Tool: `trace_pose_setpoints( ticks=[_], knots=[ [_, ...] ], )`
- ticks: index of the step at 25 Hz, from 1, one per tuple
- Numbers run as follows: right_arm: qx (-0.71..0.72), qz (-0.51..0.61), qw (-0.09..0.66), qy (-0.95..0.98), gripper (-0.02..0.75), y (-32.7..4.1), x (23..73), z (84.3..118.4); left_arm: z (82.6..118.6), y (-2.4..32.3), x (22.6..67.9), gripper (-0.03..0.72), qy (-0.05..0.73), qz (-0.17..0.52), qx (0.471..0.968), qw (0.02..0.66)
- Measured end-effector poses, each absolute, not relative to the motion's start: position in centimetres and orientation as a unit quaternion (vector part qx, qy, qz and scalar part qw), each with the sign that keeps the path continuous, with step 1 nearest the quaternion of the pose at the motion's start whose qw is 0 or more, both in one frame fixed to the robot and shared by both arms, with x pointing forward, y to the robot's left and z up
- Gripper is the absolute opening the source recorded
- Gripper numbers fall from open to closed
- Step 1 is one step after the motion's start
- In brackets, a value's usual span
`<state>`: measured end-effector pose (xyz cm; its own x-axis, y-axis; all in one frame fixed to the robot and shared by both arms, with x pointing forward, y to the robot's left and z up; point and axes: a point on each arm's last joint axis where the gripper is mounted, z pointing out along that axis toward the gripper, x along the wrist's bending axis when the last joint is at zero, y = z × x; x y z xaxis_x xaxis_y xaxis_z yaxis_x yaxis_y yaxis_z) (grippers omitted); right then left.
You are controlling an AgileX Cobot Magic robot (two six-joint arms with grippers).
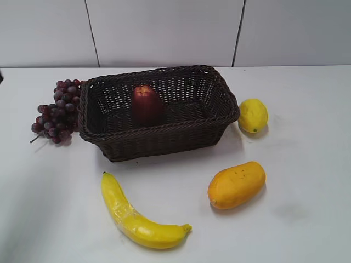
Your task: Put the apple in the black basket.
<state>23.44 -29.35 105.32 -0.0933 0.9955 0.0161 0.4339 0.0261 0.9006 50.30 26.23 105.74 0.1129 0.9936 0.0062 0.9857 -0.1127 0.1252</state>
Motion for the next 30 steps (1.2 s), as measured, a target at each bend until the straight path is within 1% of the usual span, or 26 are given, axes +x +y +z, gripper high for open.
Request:
trace_pose_setpoints(
  ticks=[4,9,14,18,24,30],
  knots=[
    [0.573,0.398,0.353,0.623,0.573,-29.3,23.4,105.3,105.3,28.2,45.7,0.590,0.685,0.044,0.726,0.038],
    [0.573,0.398,0.353,0.623,0.573,-29.3,23.4,105.3,104.6,28.7,40.4,0.590,0.690,0.045,0.720,0.056],
    [0.573,0.398,0.353,0.623,0.573,-29.3,23.4,105.3,104.1,29.0,35.9,0.590,0.688,0.068,0.717,0.088],
    [0.573,0.398,0.353,0.623,0.573,-29.3,23.4,105.3,104.0,29.2,32.8,0.590,0.683,0.102,0.712,0.129],
    [0.573,0.398,0.353,0.623,0.573,-29.3,23.4,105.3,104.5,29.5,28.8,0.590,0.666,0.170,0.695,0.209],
    [0.573,0.398,0.353,0.623,0.573,-29.3,23.4,105.3,104.8,29.7,25.9,0.590,0.639,0.240,0.669,0.292]
  ],
)
